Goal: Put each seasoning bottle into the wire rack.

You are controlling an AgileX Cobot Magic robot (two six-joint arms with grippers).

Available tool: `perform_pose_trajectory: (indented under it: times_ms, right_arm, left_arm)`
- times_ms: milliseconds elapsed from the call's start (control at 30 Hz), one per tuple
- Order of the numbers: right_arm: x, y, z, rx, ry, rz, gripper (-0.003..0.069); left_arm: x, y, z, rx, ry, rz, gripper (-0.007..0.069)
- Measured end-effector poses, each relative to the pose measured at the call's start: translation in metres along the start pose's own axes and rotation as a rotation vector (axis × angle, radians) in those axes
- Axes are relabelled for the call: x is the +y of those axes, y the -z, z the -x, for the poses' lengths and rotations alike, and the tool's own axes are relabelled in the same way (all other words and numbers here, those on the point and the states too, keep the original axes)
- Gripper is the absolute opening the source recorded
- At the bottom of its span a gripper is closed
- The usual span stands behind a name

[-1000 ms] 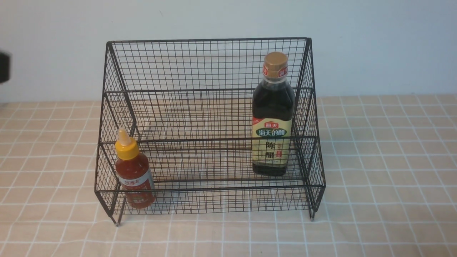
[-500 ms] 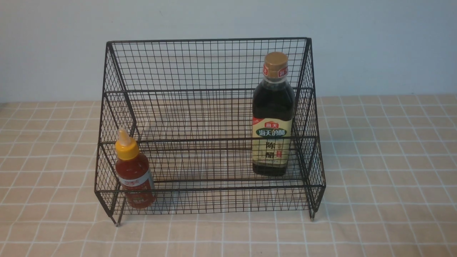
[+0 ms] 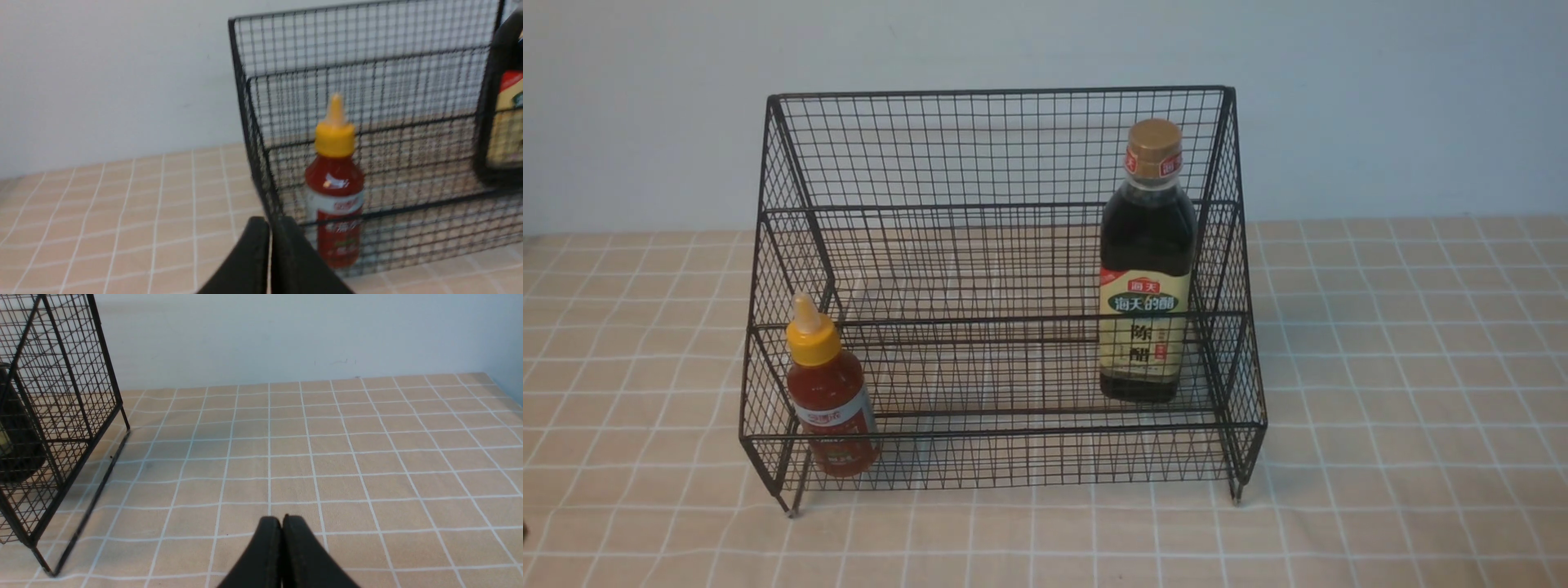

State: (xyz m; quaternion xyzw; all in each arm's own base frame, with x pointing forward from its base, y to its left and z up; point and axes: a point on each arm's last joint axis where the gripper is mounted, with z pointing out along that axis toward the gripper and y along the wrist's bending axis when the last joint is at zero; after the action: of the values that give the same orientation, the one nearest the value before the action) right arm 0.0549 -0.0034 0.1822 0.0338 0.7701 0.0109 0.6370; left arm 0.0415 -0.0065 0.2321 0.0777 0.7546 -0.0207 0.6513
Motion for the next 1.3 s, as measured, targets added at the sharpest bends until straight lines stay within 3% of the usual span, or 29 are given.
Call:
perform_pose_trajectory:
  times_ms: [267, 1300]
  right_arm:
    - [0.0, 0.0, 0.0, 0.001, 0.0, 0.0, -0.0013]
    - [0.0, 0.0, 0.0, 0.001, 0.001, -0.001, -0.0013]
  left_arm:
    - [-0.001, -0.018, -0.06, 0.178, -0.021, 0.034, -0.0007]
    - [-0.001, -0.019, -0.059, 0.16, -0.019, 0.04, -0.0007]
